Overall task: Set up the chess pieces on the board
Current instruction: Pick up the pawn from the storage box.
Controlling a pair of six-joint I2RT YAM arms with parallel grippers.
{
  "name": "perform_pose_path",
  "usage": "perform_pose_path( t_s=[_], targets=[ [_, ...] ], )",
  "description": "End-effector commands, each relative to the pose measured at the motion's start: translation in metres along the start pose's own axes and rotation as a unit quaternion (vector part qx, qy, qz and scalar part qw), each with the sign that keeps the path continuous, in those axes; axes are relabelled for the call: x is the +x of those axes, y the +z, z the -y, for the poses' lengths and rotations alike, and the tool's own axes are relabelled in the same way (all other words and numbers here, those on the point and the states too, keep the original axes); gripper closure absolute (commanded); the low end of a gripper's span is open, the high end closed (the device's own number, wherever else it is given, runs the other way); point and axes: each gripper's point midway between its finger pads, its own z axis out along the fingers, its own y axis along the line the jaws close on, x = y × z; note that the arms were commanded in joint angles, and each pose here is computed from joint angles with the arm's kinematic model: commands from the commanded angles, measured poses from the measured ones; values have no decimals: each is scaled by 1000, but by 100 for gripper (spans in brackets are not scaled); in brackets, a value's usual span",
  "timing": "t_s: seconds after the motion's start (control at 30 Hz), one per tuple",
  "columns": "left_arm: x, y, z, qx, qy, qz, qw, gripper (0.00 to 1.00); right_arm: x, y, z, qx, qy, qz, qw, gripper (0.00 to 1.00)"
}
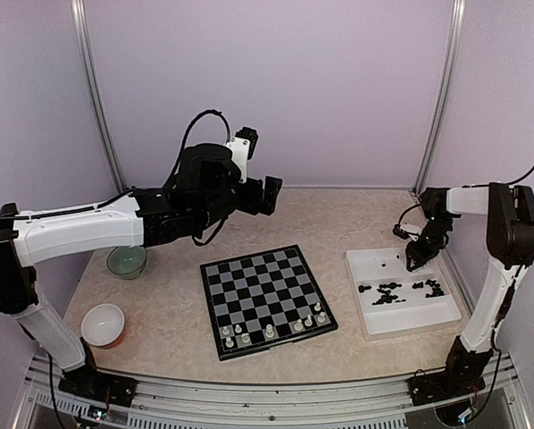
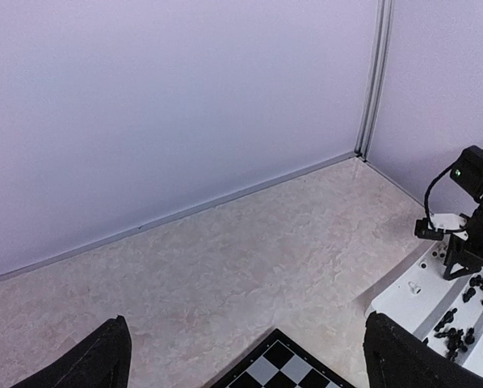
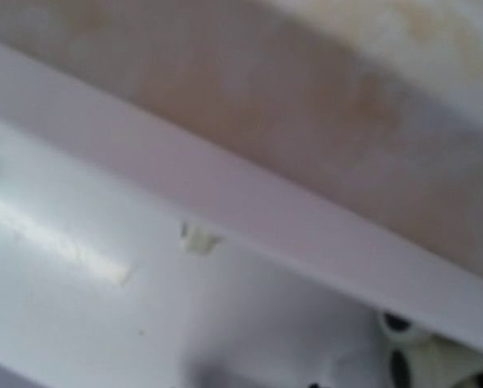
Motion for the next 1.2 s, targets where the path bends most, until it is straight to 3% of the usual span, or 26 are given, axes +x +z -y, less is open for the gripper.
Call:
perform_pose_path(
  t_s=[0.0, 0.4, 0.47, 0.57, 0.7, 0.77, 1.0, 1.17],
  targets=[
    [4, 0, 3, 18, 14, 14, 1000, 1, 2, -3, -2, -18, 15, -11, 1000, 64],
    [10, -1, 8, 67, 0, 9, 998, 8, 28, 1, -12, -36, 26, -71, 996, 55],
    [11, -2, 6, 67, -4, 11, 998, 8, 33, 2, -11, -32, 28, -81, 996, 58],
    [12, -2, 4, 66, -11, 11, 998, 9, 32, 4, -11, -36, 30, -86, 995, 70],
    [16, -2, 4, 68, -18, 6, 998, 10, 16, -1, -9, -46, 34, -64, 996, 84],
    [18, -2, 5, 70, -22, 4, 997, 10, 4, -9, -10, -55, 34, -44, 997, 87],
    [24, 3, 20, 104, -26, -4, 994, 10, -37, -51, -31, -125, 29, 50, 990, 88],
    [25, 10, 37, 141, -30, -8, 989, 13, -46, -62, -45, -167, 34, 82, 982, 88]
  ],
)
